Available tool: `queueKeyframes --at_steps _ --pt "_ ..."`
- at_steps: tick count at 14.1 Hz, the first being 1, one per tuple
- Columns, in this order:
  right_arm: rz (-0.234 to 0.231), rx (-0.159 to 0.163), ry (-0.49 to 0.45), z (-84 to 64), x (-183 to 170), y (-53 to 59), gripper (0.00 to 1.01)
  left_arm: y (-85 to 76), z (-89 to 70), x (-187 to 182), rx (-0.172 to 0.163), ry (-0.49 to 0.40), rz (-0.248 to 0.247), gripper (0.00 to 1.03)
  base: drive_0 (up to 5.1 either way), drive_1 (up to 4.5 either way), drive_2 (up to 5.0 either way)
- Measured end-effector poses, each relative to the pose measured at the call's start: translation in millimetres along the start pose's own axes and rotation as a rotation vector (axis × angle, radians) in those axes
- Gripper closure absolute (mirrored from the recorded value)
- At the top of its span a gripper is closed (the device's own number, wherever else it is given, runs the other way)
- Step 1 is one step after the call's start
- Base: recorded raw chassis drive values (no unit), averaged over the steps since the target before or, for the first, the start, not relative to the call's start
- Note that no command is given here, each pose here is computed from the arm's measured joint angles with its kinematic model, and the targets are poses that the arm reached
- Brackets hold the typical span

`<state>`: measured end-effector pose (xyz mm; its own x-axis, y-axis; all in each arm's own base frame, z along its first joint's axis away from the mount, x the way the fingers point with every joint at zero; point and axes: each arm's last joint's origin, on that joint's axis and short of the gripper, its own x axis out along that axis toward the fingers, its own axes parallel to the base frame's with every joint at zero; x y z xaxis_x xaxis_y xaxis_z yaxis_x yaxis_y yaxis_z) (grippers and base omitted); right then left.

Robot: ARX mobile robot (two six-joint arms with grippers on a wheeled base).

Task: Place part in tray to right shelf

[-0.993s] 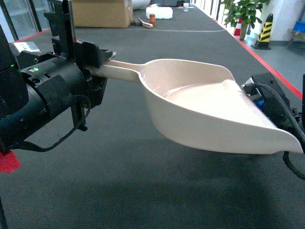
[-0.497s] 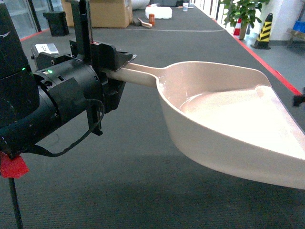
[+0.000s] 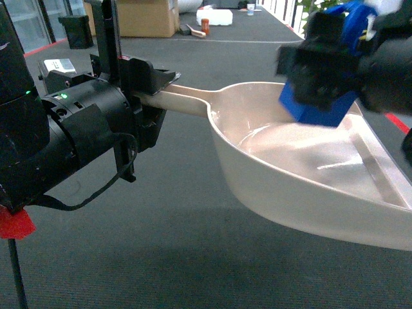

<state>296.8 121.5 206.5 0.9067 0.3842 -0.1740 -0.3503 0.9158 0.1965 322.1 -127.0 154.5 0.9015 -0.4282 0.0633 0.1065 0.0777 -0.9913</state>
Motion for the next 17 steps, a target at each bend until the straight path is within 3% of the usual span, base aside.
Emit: queueKeyframes --at_steps 1,2,3,4,5,6,7,9,12,17 --pt "0.018 -0.021 -0.022 -0.8 1 11.7 0.33 0.3 -0.1 0 0.007 0.001 0.003 0.90 0.0 0.00 0.0" --pt "-0.015 -0.053 -0.126 15.7 -6 12.2 0.18 0.7 -0.1 0 0.002 0.001 0.006 0.90 0.0 0.00 0.0" --pt "-0.098 -0.094 -0.253 35.3 -19 2.9 0.05 0.3 0.3 0 0.001 -0.003 0.002 0.90 0.0 0.00 0.0" --pt "-0.214 -0.142 -0.362 52.4 -38 -10.8 0.03 0.6 0.9 0 0.001 -0.006 0.004 0.90 0.0 0.00 0.0" --pt "-0.354 -0.191 -0.414 57.1 -56 -26.7 0.03 0.5 0.1 0 0.000 -0.003 0.003 0.90 0.0 0.00 0.0" --pt "-0.485 -0.232 -0.435 52.5 -70 -42.3 0.03 0.3 -0.5 0 0.001 0.000 0.002 0.90 0.0 0.00 0.0" --pt "-0.577 -0.258 -0.440 40.8 -88 -55.3 0.03 0.5 -0.7 0 0.000 0.002 0.003 0.90 0.0 0.00 0.0" --pt "-0.604 -0.266 -0.378 13.3 -110 -62.5 0.03 0.7 1.7 0 0.000 -0.010 0.004 0.90 0.0 0.00 0.0" --pt "-0.581 -0.270 -0.378 13.5 -108 -60.8 0.03 0.7 1.7 0 0.001 -0.008 0.004 0.90 0.0 0.00 0.0" --pt "-0.582 -0.270 -0.379 13.7 -108 -60.8 0.03 1.2 1.1 0 0.000 -0.005 0.009 0.90 0.0 0.00 0.0"
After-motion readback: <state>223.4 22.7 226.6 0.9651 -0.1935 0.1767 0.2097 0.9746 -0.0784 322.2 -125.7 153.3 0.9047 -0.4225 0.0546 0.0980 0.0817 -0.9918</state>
